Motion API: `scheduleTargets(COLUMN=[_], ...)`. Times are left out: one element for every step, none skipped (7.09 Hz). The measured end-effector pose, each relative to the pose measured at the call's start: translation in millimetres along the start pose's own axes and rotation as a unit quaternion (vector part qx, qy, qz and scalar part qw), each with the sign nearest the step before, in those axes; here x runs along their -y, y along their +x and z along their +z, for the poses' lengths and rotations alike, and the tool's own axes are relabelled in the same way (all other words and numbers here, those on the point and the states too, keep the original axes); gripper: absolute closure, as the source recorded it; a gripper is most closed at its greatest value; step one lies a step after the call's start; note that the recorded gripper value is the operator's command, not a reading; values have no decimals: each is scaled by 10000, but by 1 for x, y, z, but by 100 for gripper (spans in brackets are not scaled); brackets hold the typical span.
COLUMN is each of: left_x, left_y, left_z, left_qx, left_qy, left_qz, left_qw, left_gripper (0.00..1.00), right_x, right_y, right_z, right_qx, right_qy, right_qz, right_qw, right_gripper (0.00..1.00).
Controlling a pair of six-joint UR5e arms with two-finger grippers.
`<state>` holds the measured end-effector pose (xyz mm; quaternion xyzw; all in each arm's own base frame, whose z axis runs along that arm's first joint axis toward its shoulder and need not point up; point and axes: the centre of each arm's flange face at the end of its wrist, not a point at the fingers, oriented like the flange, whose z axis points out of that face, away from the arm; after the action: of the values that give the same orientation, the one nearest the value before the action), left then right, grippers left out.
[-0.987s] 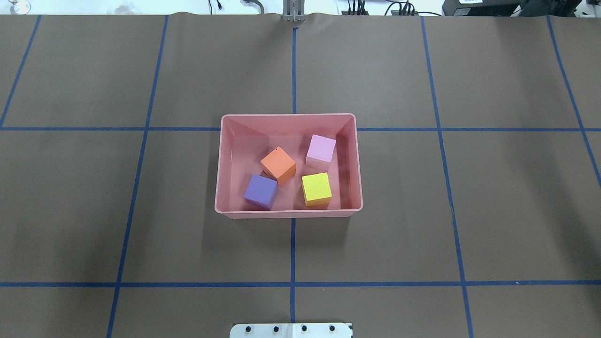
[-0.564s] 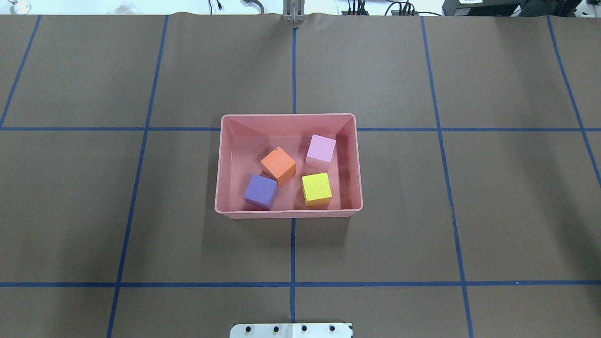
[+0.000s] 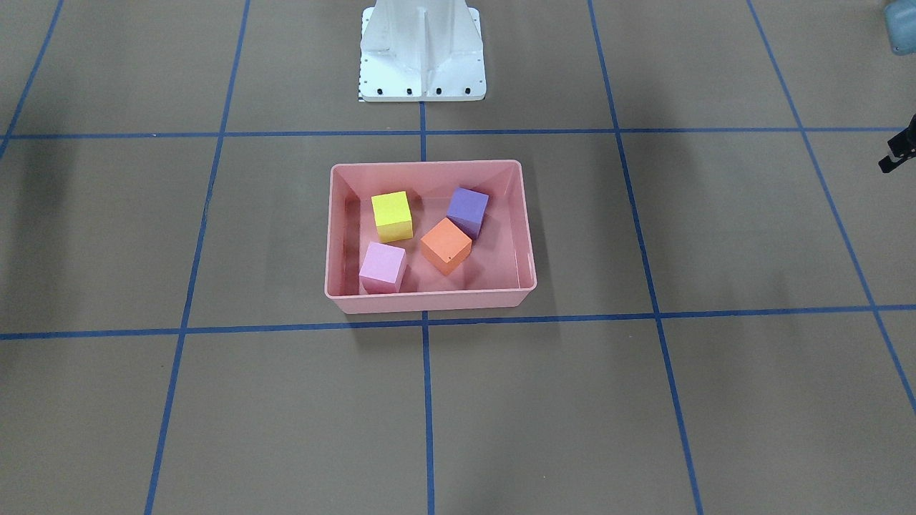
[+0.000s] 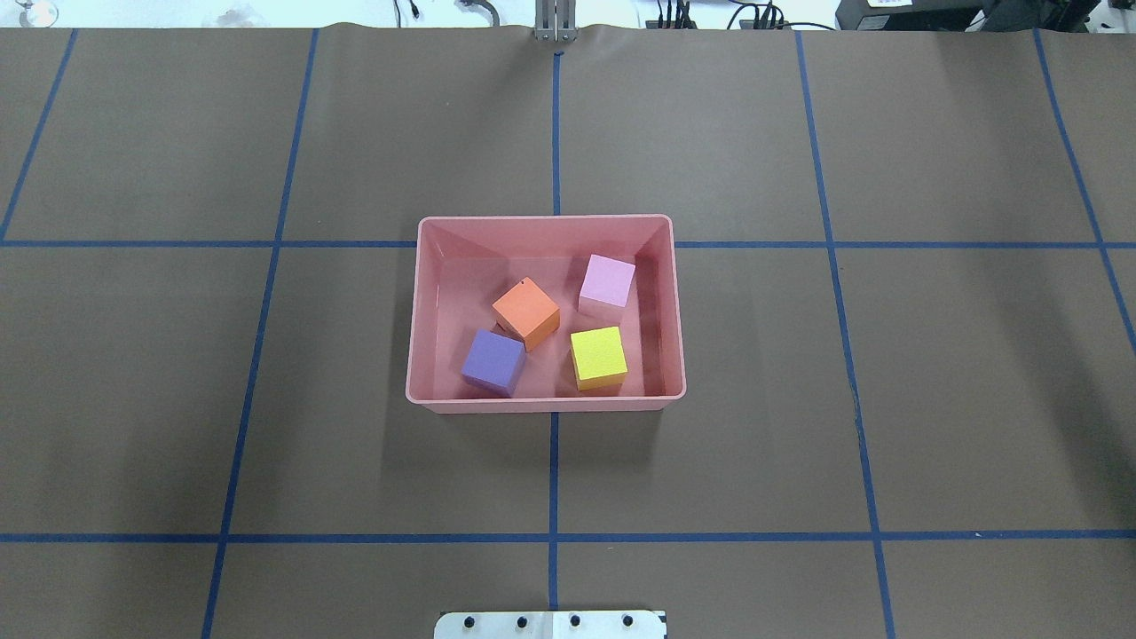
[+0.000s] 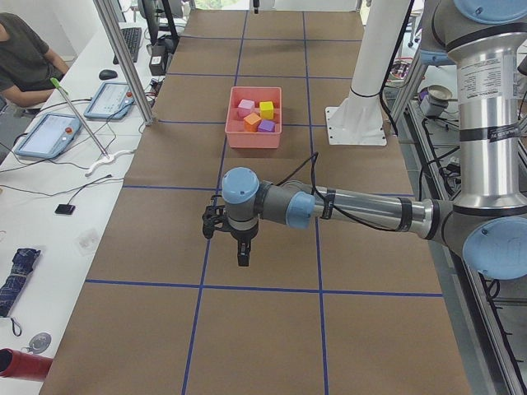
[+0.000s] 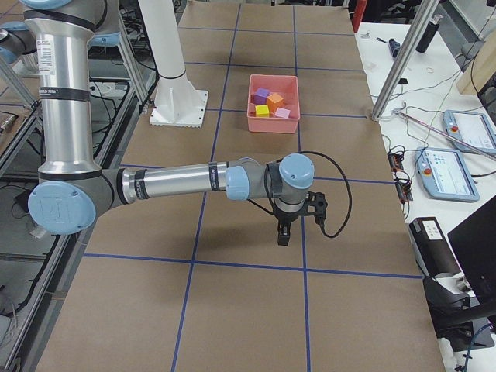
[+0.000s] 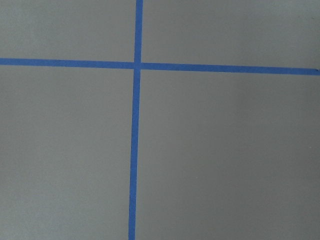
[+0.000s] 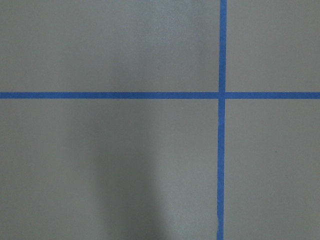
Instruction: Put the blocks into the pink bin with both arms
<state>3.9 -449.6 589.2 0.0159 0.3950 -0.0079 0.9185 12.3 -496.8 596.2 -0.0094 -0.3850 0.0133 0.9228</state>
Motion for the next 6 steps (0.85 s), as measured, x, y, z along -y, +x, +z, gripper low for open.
scheduleTargets(left_x=[4,1,-5,-7,-8,-8], left_y=[2,5,7,8,6,2], left_z=[-2,-4,-7,-7,-5,-1], left_qx=[-9,-25,-37,-46,-50,-50], left_qy=[23,44,65,83,101,85], left_qz=[44,76,111,144,157,131], left_qw=[10000,10000,9999,9999,9998,9999], left_gripper=[0,0,0,0,0,0], right_x=[0,0,0,1,2,5], right_y=[0,1,3,3,0,-4], right_z=[1,4,7,7,6,3], right_qx=[4,4,11,29,57,106], right_qy=[-10,-42,-71,-80,-66,-48], right_qz=[-17,-11,20,43,25,-3], right_qw=[10000,10000,10000,10000,10000,9999], right_gripper=[0,0,0,0,0,0])
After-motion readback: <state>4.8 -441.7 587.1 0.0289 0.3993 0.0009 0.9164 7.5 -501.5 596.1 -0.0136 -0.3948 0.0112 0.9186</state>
